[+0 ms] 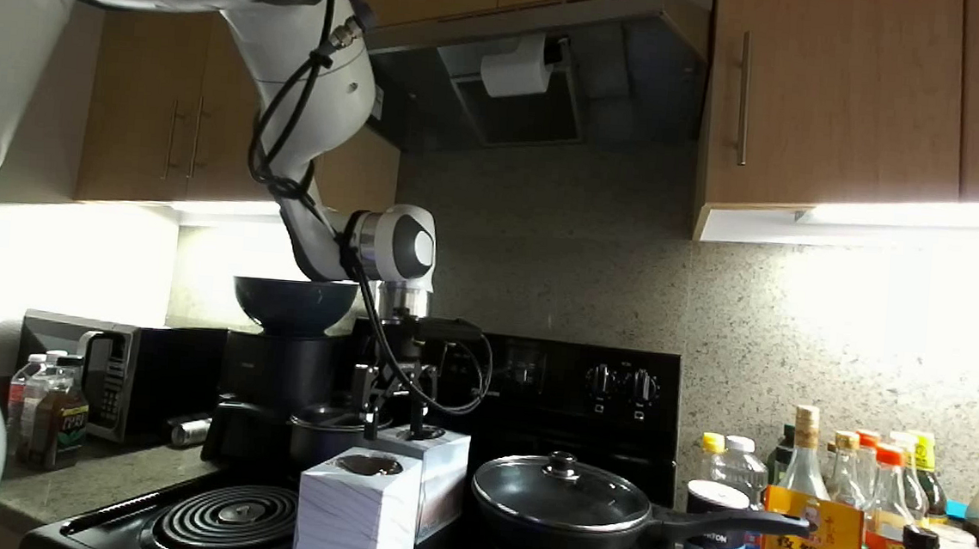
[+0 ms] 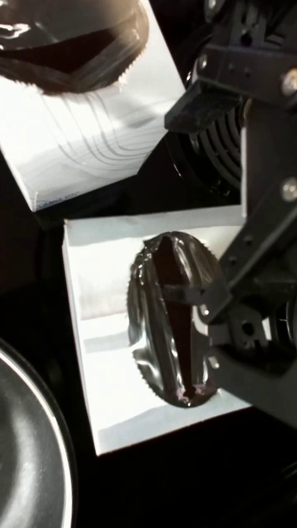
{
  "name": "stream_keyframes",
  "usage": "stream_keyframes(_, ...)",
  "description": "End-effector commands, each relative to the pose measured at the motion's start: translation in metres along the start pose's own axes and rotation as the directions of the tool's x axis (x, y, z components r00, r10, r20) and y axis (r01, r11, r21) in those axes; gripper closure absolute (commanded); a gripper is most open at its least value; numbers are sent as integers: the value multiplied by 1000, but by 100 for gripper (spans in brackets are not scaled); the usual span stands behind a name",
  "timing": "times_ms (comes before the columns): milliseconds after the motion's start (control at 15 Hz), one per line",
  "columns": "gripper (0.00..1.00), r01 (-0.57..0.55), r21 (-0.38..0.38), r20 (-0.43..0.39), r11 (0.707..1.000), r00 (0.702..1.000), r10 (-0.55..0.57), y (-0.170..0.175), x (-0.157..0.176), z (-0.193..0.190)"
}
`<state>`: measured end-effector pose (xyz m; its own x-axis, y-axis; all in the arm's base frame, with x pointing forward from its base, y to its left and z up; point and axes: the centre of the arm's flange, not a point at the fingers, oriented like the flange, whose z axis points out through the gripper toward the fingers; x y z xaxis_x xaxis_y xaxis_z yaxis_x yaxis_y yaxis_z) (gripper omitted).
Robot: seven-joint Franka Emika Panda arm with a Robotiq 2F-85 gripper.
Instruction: Turn the front and back tissue boxes to the left
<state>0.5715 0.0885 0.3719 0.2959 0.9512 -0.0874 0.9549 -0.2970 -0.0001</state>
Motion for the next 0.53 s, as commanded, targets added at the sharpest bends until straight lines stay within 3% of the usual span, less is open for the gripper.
stream_keyframes(0, 0, -102, -73, -10, 992, 995, 101, -22, 0, -19)
stream_keyframes(200, 0, -188, -91, -63, 978, 981, 183, -32, 5, -35)
stream_keyframes(333, 0, -293, -78, -120, 953, 952, 283, -37, 9, -45)
stream_keyframes(400, 0, -215, -63, -73, 975, 975, 210, -18, 10, -37)
stream_keyframes(467, 0, -243, -64, -86, 968, 968, 237, -21, 11, -42)
